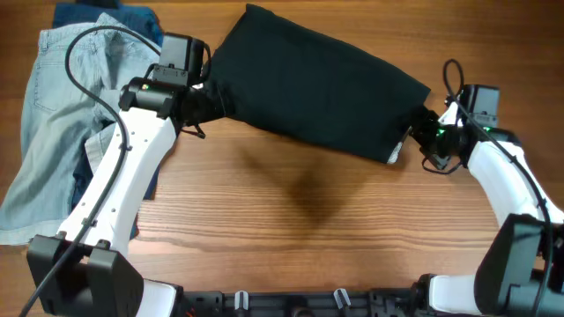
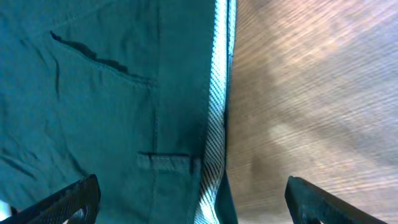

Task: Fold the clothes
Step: 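Lay the folded hem onto the top edge and press with both grippers, then grasp the folded shorts' left and right ends with both grippers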

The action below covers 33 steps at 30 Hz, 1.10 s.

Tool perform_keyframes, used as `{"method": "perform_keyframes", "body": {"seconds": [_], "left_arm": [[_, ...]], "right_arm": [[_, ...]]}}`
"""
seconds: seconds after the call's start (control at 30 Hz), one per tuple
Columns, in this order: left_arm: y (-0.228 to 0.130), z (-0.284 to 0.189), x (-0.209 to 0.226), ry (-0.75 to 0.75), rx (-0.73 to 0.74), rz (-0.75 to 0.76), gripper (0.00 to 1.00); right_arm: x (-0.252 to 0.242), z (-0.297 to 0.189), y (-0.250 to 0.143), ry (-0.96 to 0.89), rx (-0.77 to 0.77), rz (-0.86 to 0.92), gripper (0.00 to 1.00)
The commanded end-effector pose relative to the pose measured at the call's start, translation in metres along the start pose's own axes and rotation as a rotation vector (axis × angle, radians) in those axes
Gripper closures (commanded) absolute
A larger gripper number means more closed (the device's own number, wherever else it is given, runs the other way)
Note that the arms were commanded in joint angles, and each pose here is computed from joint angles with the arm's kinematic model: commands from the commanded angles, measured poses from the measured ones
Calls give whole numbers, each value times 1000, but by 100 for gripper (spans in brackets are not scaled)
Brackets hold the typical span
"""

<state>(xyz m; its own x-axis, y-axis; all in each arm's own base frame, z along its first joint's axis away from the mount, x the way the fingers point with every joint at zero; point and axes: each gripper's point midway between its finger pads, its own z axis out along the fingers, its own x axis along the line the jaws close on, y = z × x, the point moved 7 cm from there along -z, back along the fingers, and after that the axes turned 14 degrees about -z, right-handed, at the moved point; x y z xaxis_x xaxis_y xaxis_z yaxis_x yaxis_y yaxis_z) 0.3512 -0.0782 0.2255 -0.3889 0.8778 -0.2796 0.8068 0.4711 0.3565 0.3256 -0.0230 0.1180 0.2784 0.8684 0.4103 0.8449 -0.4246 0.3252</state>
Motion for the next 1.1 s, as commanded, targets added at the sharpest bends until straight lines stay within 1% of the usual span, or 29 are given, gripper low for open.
{"method": "perform_keyframes", "body": {"seconds": [0.0,0.03,0.13,0.33,0.43,0.47,0.53,0.57,0.6,0.63,0.7,0.93,1.07], "left_arm": [[-5,4,3,5,25,-27,5],[-5,5,4,7,27,-27,5],[-6,5,4,8,28,-27,5],[-6,5,4,7,27,-27,5],[-6,5,4,7,27,-27,5],[-6,5,4,7,27,-27,5],[-6,5,4,7,28,-27,5],[-6,5,4,7,27,-27,5],[-6,5,4,7,28,-27,5],[-6,5,4,7,28,-27,5],[-6,5,4,9,30,-27,5],[-6,5,4,5,28,-58,5],[-4,5,1,-14,21,-58,5]], "right_arm": [[-2,18,-7,5,33,-15,9],[-2,21,-7,5,37,-11,13],[1,36,-10,9,53,1,20],[9,74,-23,12,105,18,24],[13,89,-27,18,115,20,30],[13,93,-28,19,117,16,35],[11,95,-29,14,123,19,53],[9,95,-29,4,122,20,67],[6,94,-28,-7,114,24,85],[2,93,-25,-10,107,36,94],[-8,89,-18,-4,92,48,96],[-53,51,30,127,20,-70,96],[-73,16,55,117,36,-192,96]]}}
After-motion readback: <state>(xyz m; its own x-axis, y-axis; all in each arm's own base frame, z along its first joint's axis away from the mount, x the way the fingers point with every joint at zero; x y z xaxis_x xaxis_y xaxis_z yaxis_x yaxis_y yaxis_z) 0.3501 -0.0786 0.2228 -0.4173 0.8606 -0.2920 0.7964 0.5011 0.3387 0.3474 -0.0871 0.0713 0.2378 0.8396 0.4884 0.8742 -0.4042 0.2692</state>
